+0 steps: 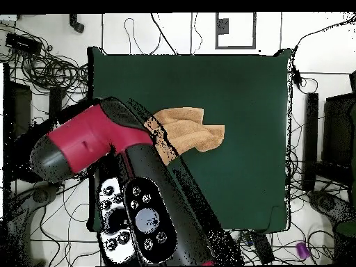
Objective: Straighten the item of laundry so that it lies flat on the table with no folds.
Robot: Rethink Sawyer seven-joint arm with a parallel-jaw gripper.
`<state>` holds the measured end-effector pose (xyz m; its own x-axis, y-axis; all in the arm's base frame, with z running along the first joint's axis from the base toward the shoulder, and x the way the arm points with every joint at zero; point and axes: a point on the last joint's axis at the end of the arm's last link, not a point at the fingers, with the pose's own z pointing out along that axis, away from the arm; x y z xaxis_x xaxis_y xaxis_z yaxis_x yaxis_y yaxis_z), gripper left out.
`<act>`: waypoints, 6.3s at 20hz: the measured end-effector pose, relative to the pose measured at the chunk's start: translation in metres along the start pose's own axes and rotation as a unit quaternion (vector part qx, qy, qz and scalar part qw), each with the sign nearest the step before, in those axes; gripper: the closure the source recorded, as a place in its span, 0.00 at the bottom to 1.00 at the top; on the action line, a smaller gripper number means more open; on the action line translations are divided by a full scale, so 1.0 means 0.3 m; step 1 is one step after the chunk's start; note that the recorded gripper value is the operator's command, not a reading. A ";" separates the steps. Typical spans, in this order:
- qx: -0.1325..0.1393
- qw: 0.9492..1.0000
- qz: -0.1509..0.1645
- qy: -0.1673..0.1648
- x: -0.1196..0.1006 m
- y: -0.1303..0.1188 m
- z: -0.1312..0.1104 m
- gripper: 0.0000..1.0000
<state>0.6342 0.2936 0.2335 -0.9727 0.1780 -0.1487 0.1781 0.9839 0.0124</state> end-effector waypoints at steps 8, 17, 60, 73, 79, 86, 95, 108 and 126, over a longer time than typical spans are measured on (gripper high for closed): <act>-0.014 1.000 0.001 -0.021 -0.037 0.155 -0.012 0.00; -0.010 0.999 0.034 -0.036 -0.169 0.154 0.060 0.00; 0.019 0.992 0.125 -0.011 0.000 -0.371 -0.118 0.00; 0.008 0.992 0.124 0.001 0.040 -0.422 -0.059 0.00; 0.006 0.992 0.128 -0.001 0.019 -0.487 -0.034 0.00; 0.010 0.992 0.123 -0.005 0.012 -0.528 -0.019 0.00; 0.006 0.992 0.125 0.000 0.005 -0.558 -0.012 0.00; -0.004 0.994 0.108 -0.003 0.031 -0.556 0.060 0.00; -0.002 0.997 0.059 0.040 0.156 -0.550 0.305 0.00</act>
<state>0.5729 0.1381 0.1339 -0.9536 0.2935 -0.0672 0.2921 0.9559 0.0291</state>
